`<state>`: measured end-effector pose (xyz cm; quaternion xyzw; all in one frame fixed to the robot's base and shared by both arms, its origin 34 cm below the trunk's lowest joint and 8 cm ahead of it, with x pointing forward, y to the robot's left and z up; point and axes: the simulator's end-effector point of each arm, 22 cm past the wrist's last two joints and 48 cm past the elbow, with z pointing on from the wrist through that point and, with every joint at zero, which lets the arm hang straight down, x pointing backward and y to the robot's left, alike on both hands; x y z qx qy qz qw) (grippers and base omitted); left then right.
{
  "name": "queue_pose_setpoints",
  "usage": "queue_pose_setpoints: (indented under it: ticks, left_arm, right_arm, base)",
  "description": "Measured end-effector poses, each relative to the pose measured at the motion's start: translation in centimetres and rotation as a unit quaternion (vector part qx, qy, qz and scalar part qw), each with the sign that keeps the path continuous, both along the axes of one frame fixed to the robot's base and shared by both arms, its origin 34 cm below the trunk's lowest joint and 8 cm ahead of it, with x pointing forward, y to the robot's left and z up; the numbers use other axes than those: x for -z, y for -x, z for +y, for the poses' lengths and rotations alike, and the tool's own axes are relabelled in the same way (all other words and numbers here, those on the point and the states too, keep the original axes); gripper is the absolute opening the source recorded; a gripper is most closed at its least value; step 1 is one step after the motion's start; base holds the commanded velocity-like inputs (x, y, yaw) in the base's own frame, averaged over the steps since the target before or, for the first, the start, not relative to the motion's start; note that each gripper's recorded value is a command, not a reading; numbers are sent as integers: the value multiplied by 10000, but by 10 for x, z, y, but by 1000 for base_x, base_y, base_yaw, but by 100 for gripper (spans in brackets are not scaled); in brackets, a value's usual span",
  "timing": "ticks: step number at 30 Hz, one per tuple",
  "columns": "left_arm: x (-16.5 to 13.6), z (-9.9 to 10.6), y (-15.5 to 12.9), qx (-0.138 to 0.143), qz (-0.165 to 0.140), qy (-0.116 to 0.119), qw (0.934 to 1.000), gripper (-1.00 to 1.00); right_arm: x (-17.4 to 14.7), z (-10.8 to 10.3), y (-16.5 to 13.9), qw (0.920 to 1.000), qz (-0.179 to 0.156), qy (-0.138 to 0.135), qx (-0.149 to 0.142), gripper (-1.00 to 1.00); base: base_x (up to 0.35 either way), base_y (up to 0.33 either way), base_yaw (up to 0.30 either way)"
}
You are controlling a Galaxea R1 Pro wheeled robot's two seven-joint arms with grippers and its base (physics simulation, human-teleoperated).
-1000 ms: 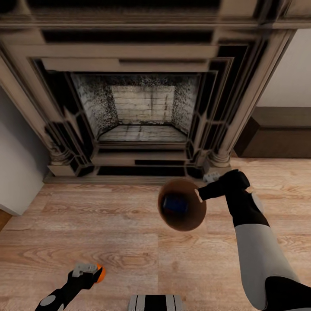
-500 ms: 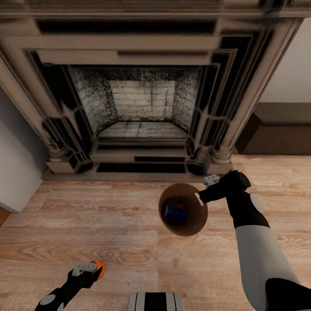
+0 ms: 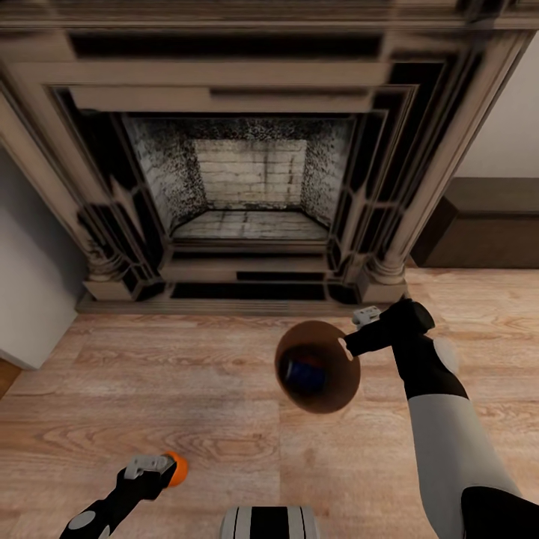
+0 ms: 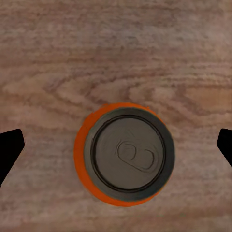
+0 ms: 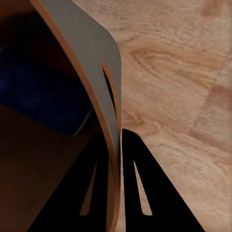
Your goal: Put the three can of soda from the living room inside the tash can in the kitchen.
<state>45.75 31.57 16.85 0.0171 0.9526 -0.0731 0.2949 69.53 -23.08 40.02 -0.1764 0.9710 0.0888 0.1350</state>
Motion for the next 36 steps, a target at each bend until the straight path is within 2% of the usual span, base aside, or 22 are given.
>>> queue_pose_setpoints:
  ticks: [6, 18, 30, 36]
  left_arm:
    - [0, 0, 0, 2, 3, 1, 10000, 100]
    - [0, -1, 0, 4, 1, 7, 10000, 100]
    - [22, -3, 20, 35, 304, 15, 9995, 100]
    - [23, -3, 21, 39, 311, 14, 9995, 100]
  right_arm:
    - [2, -1, 2, 10000, 10, 53, -30, -100]
    - [3, 0, 3, 10000, 30, 6, -2, -100]
    - [37, -9, 9, 9996, 286, 41, 55, -100]
    - [39, -9, 10, 9995, 310, 36, 54, -100]
  base:
    - [172, -57, 0]
    - [16, -7, 0]
    - [0, 0, 0]
    - [0, 0, 0]
